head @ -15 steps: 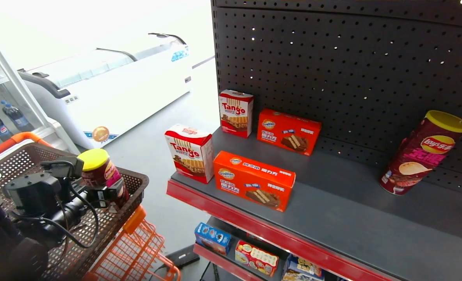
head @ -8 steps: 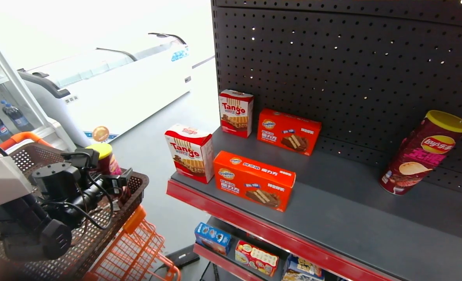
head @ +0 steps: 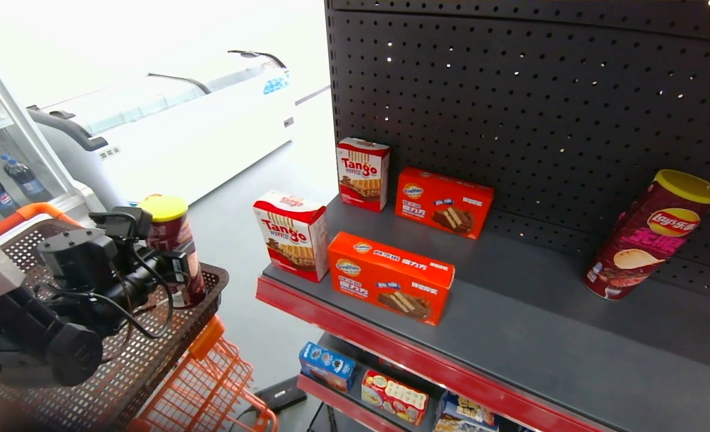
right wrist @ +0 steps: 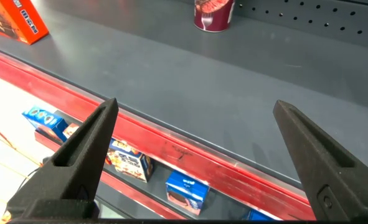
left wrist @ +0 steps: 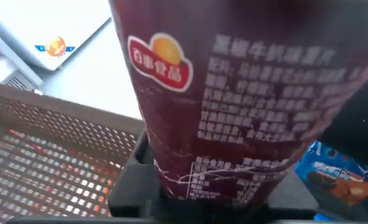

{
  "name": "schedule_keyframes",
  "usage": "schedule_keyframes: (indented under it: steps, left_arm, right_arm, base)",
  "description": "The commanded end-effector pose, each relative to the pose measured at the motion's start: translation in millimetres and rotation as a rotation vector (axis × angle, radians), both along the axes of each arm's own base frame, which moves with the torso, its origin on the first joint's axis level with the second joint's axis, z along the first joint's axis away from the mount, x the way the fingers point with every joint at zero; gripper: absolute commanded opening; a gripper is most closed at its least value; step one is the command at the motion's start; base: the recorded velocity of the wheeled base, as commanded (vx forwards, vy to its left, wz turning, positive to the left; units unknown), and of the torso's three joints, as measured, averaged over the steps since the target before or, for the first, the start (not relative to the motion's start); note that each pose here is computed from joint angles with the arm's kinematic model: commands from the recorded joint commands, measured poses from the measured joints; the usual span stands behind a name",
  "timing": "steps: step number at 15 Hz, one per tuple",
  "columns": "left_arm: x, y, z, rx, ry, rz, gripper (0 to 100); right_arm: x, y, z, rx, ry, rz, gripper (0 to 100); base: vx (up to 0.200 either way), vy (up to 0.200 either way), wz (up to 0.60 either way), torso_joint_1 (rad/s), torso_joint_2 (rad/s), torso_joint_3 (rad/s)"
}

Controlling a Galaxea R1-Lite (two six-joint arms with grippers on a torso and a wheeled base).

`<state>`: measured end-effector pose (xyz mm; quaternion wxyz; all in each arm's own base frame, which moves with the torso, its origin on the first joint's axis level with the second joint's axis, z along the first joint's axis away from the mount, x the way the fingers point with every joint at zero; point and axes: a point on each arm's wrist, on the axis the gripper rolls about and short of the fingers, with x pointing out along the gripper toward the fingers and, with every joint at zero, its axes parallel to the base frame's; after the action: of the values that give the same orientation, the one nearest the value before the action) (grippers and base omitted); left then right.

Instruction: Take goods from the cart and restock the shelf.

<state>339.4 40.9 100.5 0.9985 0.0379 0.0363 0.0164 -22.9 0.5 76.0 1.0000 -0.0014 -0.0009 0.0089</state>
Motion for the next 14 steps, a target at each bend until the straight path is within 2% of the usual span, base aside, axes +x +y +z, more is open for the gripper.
schedule_keyframes:
  steps: [1, 2, 3, 5, 6, 7, 8, 9, 10, 12, 14]
  left_arm:
    - [-21, -0.6, 65.2, 0.025, -0.147, -0.011, 0]
    - [-24, -4.2, 91.0, 0.035, -0.218, -0.028, 0]
    - [-30, -13.6, 110.9, 0.036, -0.251, -0.055, 0]
    - [-53, -33.5, 144.2, 0.023, -0.24, -0.117, 0]
    - [-69, -43.2, 165.1, 0.015, -0.205, -0.153, 0]
    - [-73, -45.8, 169.8, 0.02, -0.199, -0.167, 0]
    - [-84, -62.0, 175.3, 0.004, -0.217, -0.239, 0]
    - [-92, -67.5, 184.7, -0.001, -0.249, -0.307, 0]
    - [-96, -72.4, 187.0, -0.008, -0.25, -0.407, 0]
    - [-99, -74.5, 179.1, -0.03, -0.216, -0.505, 0]
    - [-112, -75.5, 184.8, -0.053, -0.225, -0.588, 0]
  right_arm:
    - [0, 0, 0, 0.0, 0.002, 0.001, 100]
    - [0, 0, 0, 0.0, 0.002, 0.001, 100]
    - [0, 0, 0, 0.0, 0.002, 0.001, 100]
    - [0, 0, 0, 0.0, 0.002, 0.001, 100]
    - [0, 0, 0, 0.0, 0.002, 0.001, 100]
    - [0, 0, 0, 0.0, 0.002, 0.001, 100]
    - [0, 0, 0, 0.0, 0.002, 0.001, 100]
    - [0, 0, 0, 0.0, 0.002, 0.001, 100]
    - [0, 0, 0, 0.0, 0.002, 0.001, 100]
    - [0, 0, 0, 0.0, 0.002, 0.001, 100]
    - [0, 0, 0, 0.0, 0.002, 0.001, 100]
  base:
    - [0.0, 0.0, 0.0, 0.0, 0.0, 0.0]
    - [0.0, 0.0, 0.0, 0.0, 0.0, 0.0]
    - [0.0, 0.0, 0.0, 0.0, 0.0, 0.0]
    - [0.0, 0.0, 0.0, 0.0, 0.0, 0.0]
    - [0.0, 0.0, 0.0, 0.0, 0.0, 0.0]
    - [0.0, 0.0, 0.0, 0.0, 0.0, 0.0]
    - [0.0, 0.0, 0.0, 0.0, 0.0, 0.0]
    - [0.0, 0.0, 0.0, 0.0, 0.0, 0.0]
    - [0.0, 0.0, 0.0, 0.0, 0.0, 0.0]
    - [0.0, 0.0, 0.0, 0.0, 0.0, 0.0]
    - [0.0, 0.0, 0.0, 0.0, 0.0, 0.0]
